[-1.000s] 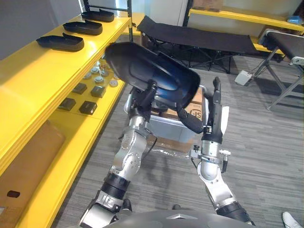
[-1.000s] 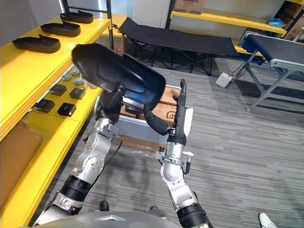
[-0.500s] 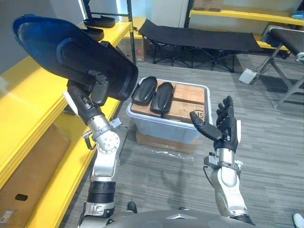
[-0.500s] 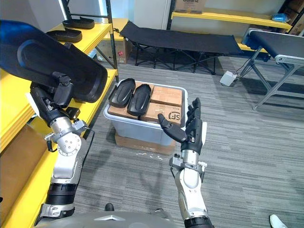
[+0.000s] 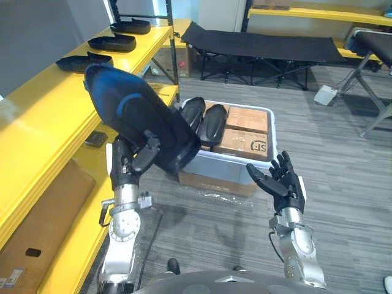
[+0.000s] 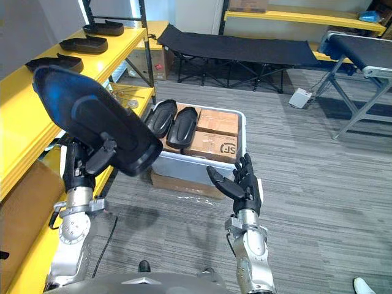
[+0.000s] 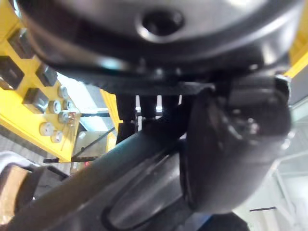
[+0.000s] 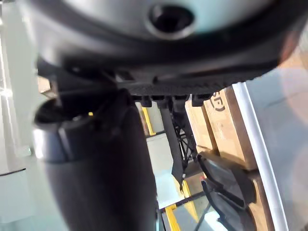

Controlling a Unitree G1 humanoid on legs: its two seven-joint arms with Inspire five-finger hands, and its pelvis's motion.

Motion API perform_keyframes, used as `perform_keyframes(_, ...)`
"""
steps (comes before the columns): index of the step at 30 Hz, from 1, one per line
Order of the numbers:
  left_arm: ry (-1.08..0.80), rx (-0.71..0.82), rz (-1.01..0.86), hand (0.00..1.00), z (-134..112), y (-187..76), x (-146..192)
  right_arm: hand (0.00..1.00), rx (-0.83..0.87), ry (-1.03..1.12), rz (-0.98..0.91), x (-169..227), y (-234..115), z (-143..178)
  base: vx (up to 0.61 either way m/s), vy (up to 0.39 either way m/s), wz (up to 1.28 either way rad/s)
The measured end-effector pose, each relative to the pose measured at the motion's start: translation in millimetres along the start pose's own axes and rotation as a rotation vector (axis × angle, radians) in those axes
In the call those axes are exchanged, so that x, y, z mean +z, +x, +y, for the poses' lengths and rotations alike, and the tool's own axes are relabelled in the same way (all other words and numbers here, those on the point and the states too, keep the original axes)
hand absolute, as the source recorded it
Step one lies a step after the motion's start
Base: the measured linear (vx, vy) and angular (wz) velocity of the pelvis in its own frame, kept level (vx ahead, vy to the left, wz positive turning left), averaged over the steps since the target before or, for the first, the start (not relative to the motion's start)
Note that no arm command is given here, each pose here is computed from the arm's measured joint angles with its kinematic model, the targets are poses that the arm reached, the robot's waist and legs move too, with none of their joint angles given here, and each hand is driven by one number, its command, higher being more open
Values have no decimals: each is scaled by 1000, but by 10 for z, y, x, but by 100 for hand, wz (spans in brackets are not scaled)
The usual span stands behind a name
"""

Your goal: Walk over and take three plastic housings, then place them on the shelf

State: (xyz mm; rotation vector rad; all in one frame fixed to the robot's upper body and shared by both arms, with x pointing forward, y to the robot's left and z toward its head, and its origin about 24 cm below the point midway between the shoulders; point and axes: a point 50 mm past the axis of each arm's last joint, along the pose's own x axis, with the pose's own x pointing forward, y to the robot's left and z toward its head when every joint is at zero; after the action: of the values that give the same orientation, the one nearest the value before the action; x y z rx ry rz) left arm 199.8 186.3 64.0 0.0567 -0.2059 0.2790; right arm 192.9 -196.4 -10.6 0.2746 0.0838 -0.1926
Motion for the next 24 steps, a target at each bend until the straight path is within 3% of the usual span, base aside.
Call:
perform_keyframes(5, 35, -2, -83, 0, 139, 26, 180, 100, 123, -37, -3, 11, 114, 188, -21, -14, 62)
perform_keyframes(12, -4, -5, -30, 0, 300, -202, 130, 100, 267, -78, -42, 117, 317, 522, 1, -13, 42)
perform_keyframes(24, -43, -384, -35, 0, -82, -169, 85, 100, 184, -100, 49, -25, 231, 309, -15, 48, 48)
